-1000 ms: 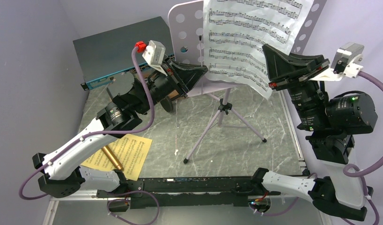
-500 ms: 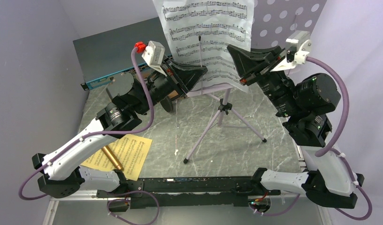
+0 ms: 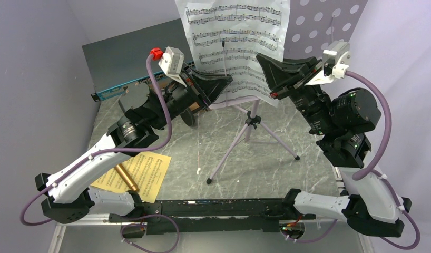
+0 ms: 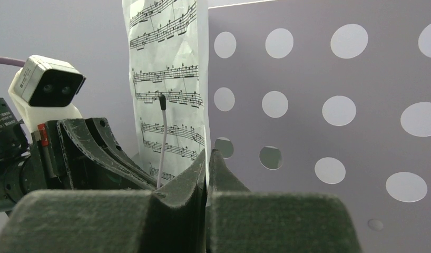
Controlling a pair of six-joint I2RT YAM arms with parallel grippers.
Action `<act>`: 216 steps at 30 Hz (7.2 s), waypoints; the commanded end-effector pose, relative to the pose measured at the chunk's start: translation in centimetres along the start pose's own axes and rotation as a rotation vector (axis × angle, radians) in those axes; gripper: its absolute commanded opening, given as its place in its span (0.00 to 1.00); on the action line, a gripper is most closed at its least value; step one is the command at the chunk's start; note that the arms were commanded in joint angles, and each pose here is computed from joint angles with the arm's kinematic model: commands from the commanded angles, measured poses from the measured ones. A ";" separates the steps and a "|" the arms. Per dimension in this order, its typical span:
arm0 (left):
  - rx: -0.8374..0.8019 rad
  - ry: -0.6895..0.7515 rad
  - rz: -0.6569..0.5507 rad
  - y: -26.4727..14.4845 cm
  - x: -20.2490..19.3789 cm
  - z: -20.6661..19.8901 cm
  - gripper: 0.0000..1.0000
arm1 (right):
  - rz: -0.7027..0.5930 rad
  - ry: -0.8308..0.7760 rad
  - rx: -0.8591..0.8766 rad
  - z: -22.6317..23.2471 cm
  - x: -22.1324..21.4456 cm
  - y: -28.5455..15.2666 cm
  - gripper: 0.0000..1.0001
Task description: Set up the instrument practice props
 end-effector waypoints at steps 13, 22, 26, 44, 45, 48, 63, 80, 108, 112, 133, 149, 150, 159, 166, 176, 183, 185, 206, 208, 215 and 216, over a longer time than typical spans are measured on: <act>-0.073 -0.001 -0.077 -1.2 2.7 -2.2 0.00 | -0.080 0.023 -0.048 -0.6 1.1 0.2 0.00; -0.058 -0.029 -0.071 -1.0 2.7 -2.1 0.03 | -0.076 0.032 -0.039 -0.3 0.7 0.3 0.00; -0.058 -0.033 -0.075 -1.1 2.8 -2.2 0.04 | -0.069 0.036 -0.033 -0.2 0.3 0.3 0.00; -0.047 -0.051 -0.074 -2.3 2.8 -2.1 0.53 | -0.022 0.038 -0.173 -2.5 0.3 -0.9 0.43; -0.045 -0.054 -0.070 -2.5 2.9 -2.1 0.61 | -0.002 0.041 -0.197 -2.9 0.2 -1.1 0.47; -0.053 -0.060 -0.056 -3.4 3.1 -2.5 0.81 | 0.044 0.056 -0.254 -4.1 0.7 -2.6 0.61; -0.060 -0.061 0.335 -19.0 -4.3 -0.9 0.95 | 0.405 0.298 0.466 8.2 -8.8 -15.9 0.91; 0.591 -0.169 0.228 -27.8 -4.7 8.0 0.97 | 0.769 0.443 0.430 29.3 -32.2 -13.7 0.86; 0.574 -0.327 0.237 -29.9 -6.4 7.5 0.96 | 1.304 0.960 0.233 34.7 -53.9 -6.0 0.78; 0.576 -0.321 0.234 -29.9 -6.3 7.5 0.97 | 1.317 1.092 0.331 38.2 -53.6 -6.3 0.69; 0.572 -0.313 0.248 -28.8 -6.6 7.5 0.98 | 1.115 1.359 0.464 37.5 -48.2 -3.8 0.71; 0.544 -0.319 0.265 -27.3 -7.3 7.4 0.98 | 1.167 1.253 0.531 37.7 -48.5 -5.3 0.43; 0.545 -0.321 0.269 -27.3 -7.2 7.3 0.98 | 1.160 1.274 0.532 37.6 -48.3 -5.4 0.43; 0.543 -0.322 0.259 -27.4 -7.2 7.4 0.98 | 1.078 1.436 0.477 36.3 -46.0 -6.9 0.57; 0.532 -0.328 0.286 -26.5 -7.9 7.3 0.98 | 1.018 1.547 0.395 36.7 -46.3 -4.8 0.59; 0.535 -0.330 0.271 -26.7 -7.7 7.4 0.98 | 1.182 1.482 0.034 36.5 -51.0 -6.1 0.19; 0.539 -0.316 0.269 -26.6 -7.6 7.5 0.99 | 1.022 1.387 -0.003 34.0 -48.8 -5.7 0.00; 0.542 -0.309 0.268 -26.5 -7.6 7.5 0.99 | 0.938 1.352 -0.023 32.2 -47.0 -5.9 0.00; 0.545 -0.284 0.316 -23.3 -9.7 8.5 1.00 | 0.813 0.540 0.370 21.6 -33.0 -15.9 0.00; 0.490 -0.254 0.350 -22.4 -9.8 7.8 1.00 | 0.795 0.503 0.489 20.9 -30.0 -17.3 0.00; -0.038 -0.048 0.519 -19.6 -9.1 1.0 1.00 | 0.919 0.461 0.724 19.0 -21.9 -19.3 0.00; -0.100 -0.036 0.557 -19.1 -9.5 0.3 0.99 | 0.935 0.461 0.763 19.1 -20.9 -19.1 0.00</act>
Point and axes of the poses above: each gripper's point midway between its finger pads, its own y axis out along the fingers, its own z axis along the line the jaws close on, x = y × z, the point moved 3 cm from there along -y, back along the fingers, and after that the axes turned 13 degrees about -y, right-handed, at the moved point
